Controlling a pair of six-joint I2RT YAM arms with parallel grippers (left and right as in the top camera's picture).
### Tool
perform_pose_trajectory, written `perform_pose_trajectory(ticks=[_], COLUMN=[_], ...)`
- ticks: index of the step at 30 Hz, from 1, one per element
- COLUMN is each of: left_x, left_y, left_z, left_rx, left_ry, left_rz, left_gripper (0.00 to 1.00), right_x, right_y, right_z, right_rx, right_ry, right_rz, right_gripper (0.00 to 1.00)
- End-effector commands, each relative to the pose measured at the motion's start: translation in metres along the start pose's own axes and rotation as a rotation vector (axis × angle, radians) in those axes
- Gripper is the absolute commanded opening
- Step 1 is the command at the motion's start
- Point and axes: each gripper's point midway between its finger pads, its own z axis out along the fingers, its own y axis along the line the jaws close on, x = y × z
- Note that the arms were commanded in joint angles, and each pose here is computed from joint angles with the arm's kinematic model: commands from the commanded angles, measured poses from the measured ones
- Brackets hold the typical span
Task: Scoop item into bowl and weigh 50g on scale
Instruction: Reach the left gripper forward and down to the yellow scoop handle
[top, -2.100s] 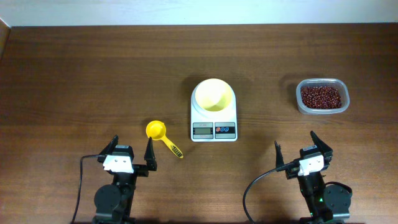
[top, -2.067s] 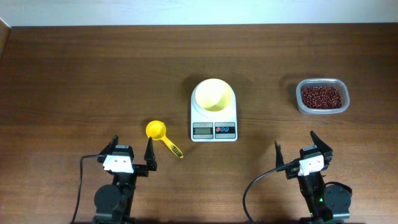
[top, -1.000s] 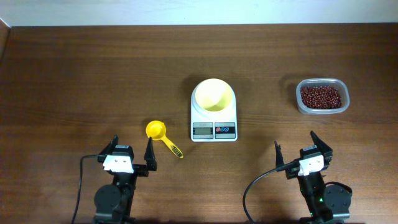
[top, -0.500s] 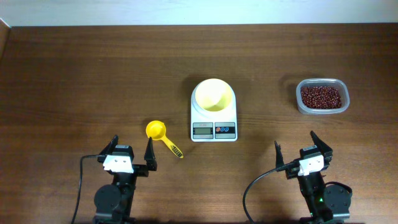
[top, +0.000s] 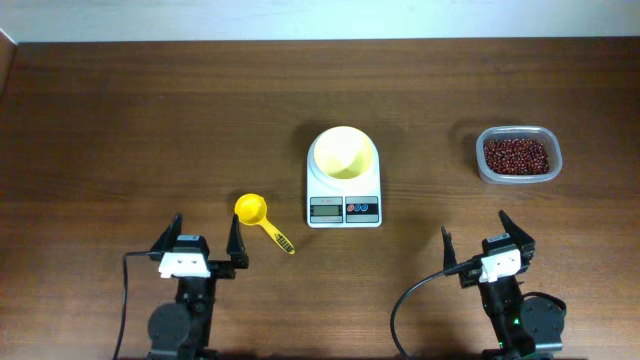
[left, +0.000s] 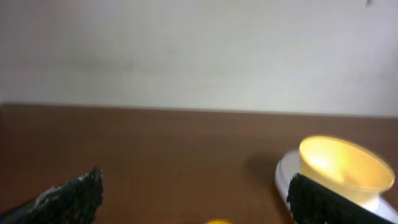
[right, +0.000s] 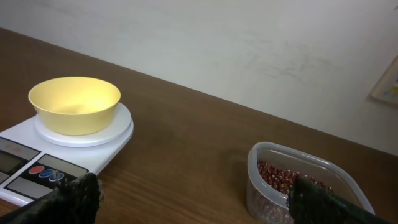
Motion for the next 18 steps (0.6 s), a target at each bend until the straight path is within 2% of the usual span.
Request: perform_pose_trajectory(ticks=[1, 9, 14, 18], left_x=[-0.019, -0.071, -0.093, -0.101], left_y=[0.0, 0.003, 0.009, 0.007], left_z=[-0.002, -0.003, 0.022, 0.062], left_rx=[0.003, -0.027, -0.081, -0.088], left_ry=[-0.058, -0.095, 0.003, 0.145], left_rz=[0.012, 0.009, 0.016, 0.03], left_gripper=[0.99, 0.99, 0.99, 0.99], right_x=[0.001, 0.001, 0.001, 0.001], right_y=[0.003, 0.003, 0.003, 0.003], right_z=[0.0, 0.0, 0.0, 0.0], right_rx=[-0.012, -0.012, -0.012, -0.011], right_ry=[-0.002, -0.002, -0.002, -0.002], right_rz=[0.006, 0.006, 0.006, 0.007], right_gripper=[0.99, 0.99, 0.99, 0.99])
